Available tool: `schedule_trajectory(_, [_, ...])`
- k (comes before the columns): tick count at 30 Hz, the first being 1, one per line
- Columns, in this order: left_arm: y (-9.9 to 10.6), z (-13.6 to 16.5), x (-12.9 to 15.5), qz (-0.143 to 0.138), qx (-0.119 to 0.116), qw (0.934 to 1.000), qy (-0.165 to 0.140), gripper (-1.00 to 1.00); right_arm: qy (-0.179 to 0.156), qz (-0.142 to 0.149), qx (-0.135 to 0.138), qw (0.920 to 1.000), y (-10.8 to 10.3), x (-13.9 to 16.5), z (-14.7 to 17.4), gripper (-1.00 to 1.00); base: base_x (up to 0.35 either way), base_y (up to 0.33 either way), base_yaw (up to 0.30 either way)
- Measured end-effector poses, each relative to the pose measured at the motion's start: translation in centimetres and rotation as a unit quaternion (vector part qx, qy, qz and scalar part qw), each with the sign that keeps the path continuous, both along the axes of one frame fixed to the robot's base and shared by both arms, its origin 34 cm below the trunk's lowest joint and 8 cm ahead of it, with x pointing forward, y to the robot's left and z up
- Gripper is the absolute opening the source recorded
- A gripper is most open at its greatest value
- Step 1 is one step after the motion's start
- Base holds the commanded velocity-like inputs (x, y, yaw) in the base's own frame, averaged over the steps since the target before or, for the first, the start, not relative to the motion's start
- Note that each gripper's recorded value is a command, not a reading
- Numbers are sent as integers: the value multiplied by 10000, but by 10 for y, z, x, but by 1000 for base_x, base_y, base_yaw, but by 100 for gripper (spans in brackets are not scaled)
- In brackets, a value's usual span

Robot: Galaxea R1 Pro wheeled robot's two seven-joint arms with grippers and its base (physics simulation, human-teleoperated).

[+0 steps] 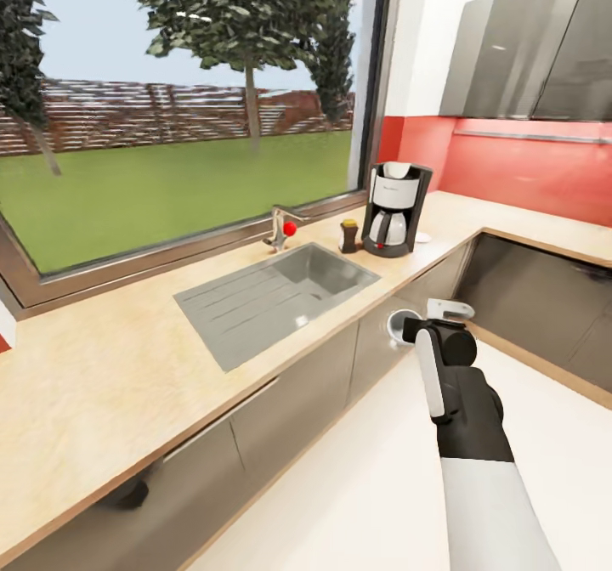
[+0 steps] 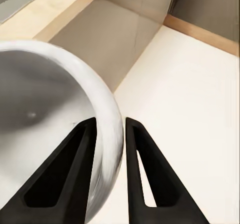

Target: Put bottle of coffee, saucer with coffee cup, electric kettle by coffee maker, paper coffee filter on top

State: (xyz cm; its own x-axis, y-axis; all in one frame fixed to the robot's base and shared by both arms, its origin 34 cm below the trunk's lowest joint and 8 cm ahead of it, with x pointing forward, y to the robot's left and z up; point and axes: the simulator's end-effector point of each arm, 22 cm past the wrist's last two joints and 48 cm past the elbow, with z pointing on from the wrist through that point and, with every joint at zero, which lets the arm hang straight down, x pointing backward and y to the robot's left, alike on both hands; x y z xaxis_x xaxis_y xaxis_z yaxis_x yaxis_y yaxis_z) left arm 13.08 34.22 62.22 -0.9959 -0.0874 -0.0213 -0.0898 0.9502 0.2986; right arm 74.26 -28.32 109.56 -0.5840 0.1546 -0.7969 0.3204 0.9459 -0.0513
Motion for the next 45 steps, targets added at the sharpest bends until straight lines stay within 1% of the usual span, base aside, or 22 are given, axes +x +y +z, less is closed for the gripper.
schedule_trajectory(4, [0,0,0,1,0,10000,3,100,78,-6,-35,10000,-3,-1,-6,-100,215,-208,-218])
schedule_trajectory(10, [-1,0,0,2,-4,10000,4,100,215,-8,-83,9997,-7,-2,-17,-100,237,-199,-40])
schedule_trajectory(30, [-2,0,-1,3,-13,10000,4,100,181,1,-63,9998,-5,-1,-15,-100,242,-197,-1])
schedule_trajectory(45, [-2,0,0,3,-14,10000,5,100,179,7,-51,9998,-4,-1,-15,-100,179,-256,0])
